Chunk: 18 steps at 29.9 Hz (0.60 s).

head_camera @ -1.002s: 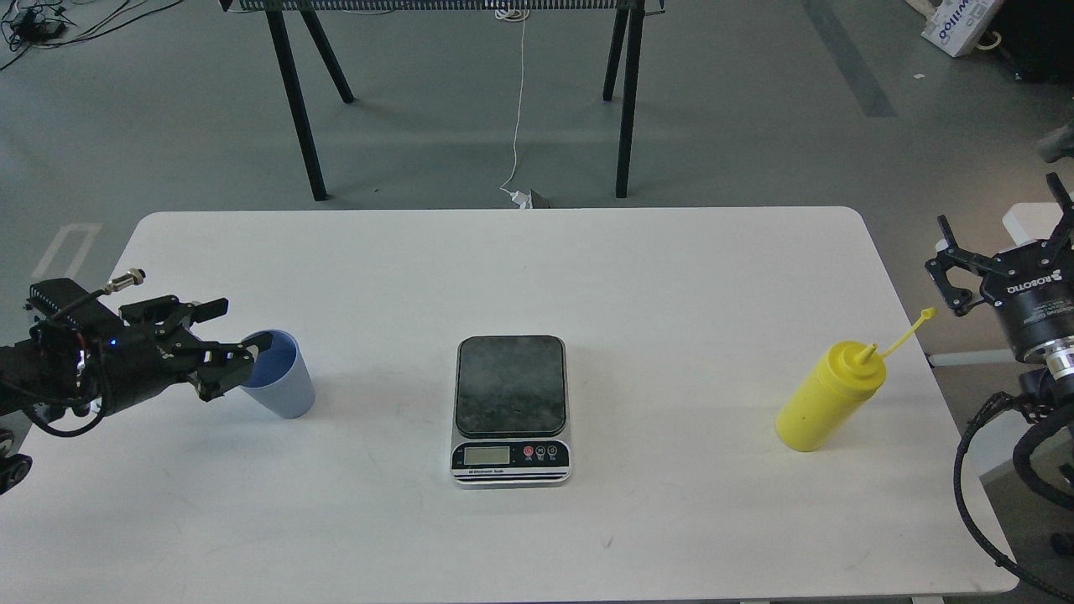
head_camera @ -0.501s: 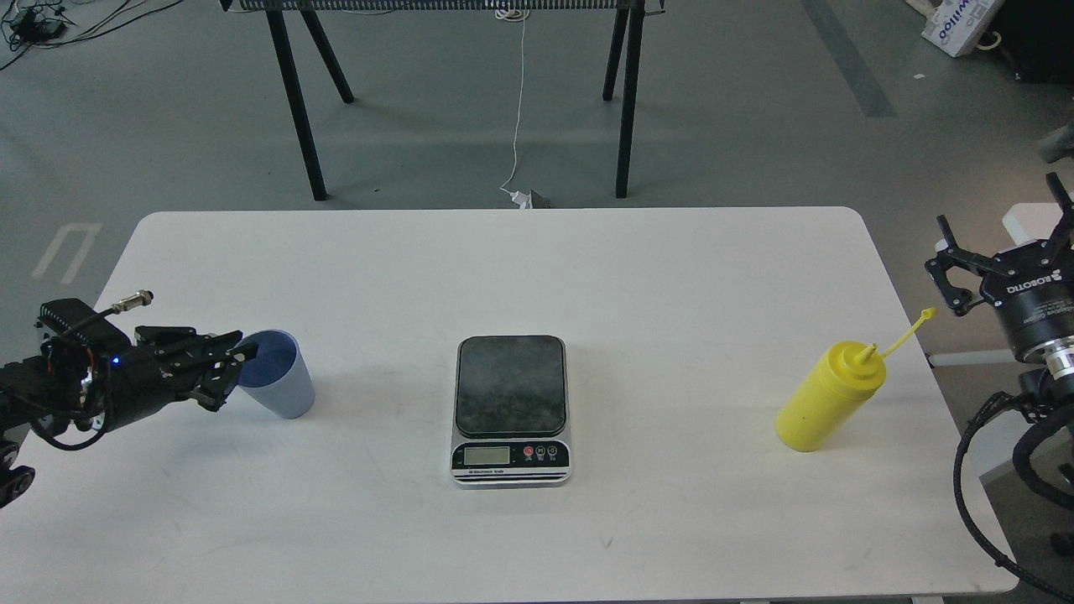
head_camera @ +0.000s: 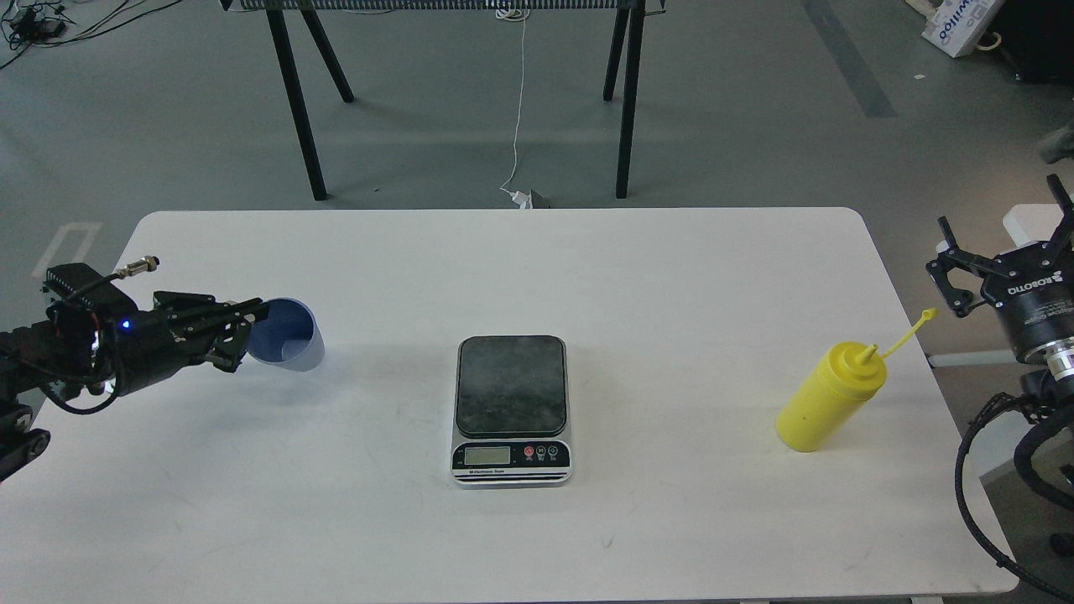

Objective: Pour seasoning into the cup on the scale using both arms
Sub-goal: 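Carry the blue cup over and set it on the scale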

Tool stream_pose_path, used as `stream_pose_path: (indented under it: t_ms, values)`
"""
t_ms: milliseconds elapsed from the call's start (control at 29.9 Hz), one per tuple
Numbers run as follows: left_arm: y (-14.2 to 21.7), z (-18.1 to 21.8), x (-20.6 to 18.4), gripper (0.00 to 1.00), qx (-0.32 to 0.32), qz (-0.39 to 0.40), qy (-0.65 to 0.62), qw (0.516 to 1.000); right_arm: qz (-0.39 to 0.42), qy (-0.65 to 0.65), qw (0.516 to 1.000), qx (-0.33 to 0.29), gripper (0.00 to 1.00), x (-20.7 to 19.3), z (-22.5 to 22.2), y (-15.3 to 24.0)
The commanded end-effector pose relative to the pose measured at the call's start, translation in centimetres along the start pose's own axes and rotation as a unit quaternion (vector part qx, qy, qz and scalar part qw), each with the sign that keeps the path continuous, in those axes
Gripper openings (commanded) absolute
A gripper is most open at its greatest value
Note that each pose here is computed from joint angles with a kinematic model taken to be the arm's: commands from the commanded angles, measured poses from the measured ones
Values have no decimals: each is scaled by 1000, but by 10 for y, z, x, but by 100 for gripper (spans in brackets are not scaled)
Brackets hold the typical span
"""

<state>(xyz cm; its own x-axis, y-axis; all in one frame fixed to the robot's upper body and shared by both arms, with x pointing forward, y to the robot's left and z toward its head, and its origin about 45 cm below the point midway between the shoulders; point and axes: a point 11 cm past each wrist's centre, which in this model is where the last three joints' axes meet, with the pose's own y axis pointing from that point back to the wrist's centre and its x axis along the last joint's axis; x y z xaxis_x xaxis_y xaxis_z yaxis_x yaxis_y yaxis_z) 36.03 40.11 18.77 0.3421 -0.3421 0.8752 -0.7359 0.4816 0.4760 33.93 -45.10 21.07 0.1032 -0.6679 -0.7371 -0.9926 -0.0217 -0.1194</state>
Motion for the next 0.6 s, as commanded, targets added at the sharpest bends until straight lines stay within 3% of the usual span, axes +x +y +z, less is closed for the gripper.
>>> stream_pose_path:
  t_ms: [0,267,568]
  values:
    - [-12,13,43,8,-33,14,-7,999,-1,0,1000,1,100,0,-1,0]
    - [-55,108,125,8,-177,-19,-14,984,1,6,1000,3,100,1,-6,1]
    - [-92,168,121,8,-223,-50,-12,973,18,8,1000,12,100,12,-13,12]
